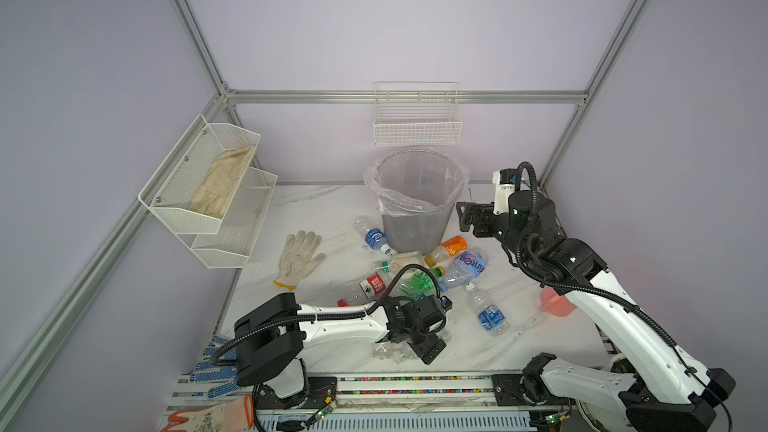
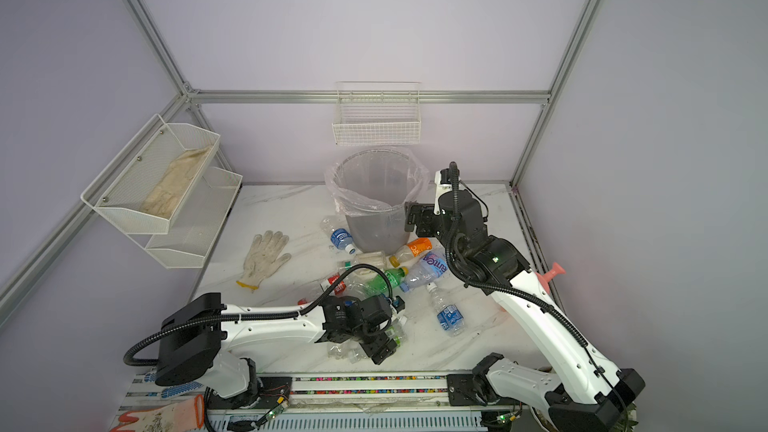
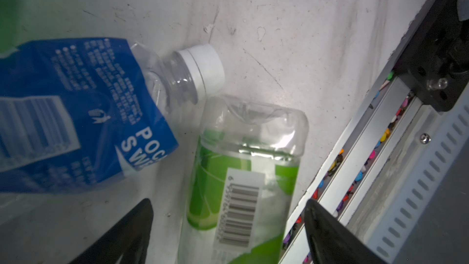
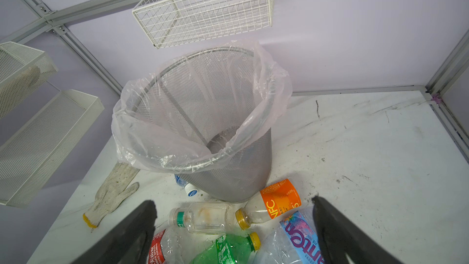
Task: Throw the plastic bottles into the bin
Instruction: 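Lower the left gripper onto the clear green-label bottle nearest the robot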
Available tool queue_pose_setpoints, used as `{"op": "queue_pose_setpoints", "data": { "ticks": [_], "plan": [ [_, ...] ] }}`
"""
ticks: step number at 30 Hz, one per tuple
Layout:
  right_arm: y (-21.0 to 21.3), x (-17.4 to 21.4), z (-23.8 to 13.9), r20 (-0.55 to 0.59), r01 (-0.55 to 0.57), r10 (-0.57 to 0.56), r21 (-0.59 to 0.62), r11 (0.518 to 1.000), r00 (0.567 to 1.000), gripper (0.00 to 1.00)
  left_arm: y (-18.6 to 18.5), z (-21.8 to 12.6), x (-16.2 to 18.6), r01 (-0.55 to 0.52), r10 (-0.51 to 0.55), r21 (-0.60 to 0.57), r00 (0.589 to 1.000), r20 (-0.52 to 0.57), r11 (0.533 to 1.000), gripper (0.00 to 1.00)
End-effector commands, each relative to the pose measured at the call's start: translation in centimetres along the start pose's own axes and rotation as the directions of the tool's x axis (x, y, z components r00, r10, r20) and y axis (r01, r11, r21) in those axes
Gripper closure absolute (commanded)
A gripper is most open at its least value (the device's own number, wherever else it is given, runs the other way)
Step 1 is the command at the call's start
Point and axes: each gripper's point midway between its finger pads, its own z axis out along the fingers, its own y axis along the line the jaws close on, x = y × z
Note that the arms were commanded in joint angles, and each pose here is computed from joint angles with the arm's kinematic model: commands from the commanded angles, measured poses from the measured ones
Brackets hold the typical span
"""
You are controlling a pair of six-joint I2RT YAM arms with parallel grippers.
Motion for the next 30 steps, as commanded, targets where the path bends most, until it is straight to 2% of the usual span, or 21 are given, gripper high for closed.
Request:
{"op": "queue_pose_setpoints", "data": {
  "ticks": [1,9,22,30],
  "plan": [
    [-0.3,-0.5,-0.6,0.03,0.003,-0.003,0.001,1.0,1.0,0.03,-1.8,-1.7,-3.6,-0.037,0.034,0.04,0.996,0.083,0.999,0.11],
    [-0.5,-0.4,-0.6,0.031,0.005,-0.005,0.012,1.0,1.0,0.03,-1.6,-0.9,-3.3,-0.055,0.055,-0.002,0.997,0.056,0.998,0.2],
    [-1.1,-0.2,-0.6,0.032,-0.013,0.012,0.039,0.999,0.999,0.03,-2.1,-0.7,-3.3,-0.113,0.114,-0.046,0.993,0.037,0.993,0.59],
    [-1.3,-0.9,-1.3,0.058,-0.028,0.025,0.049,0.998,0.998,0.03,-2.9,-2.8,-4.6,-0.155,0.16,-0.064,0.983,0.093,0.986,0.68]
  ]
}}
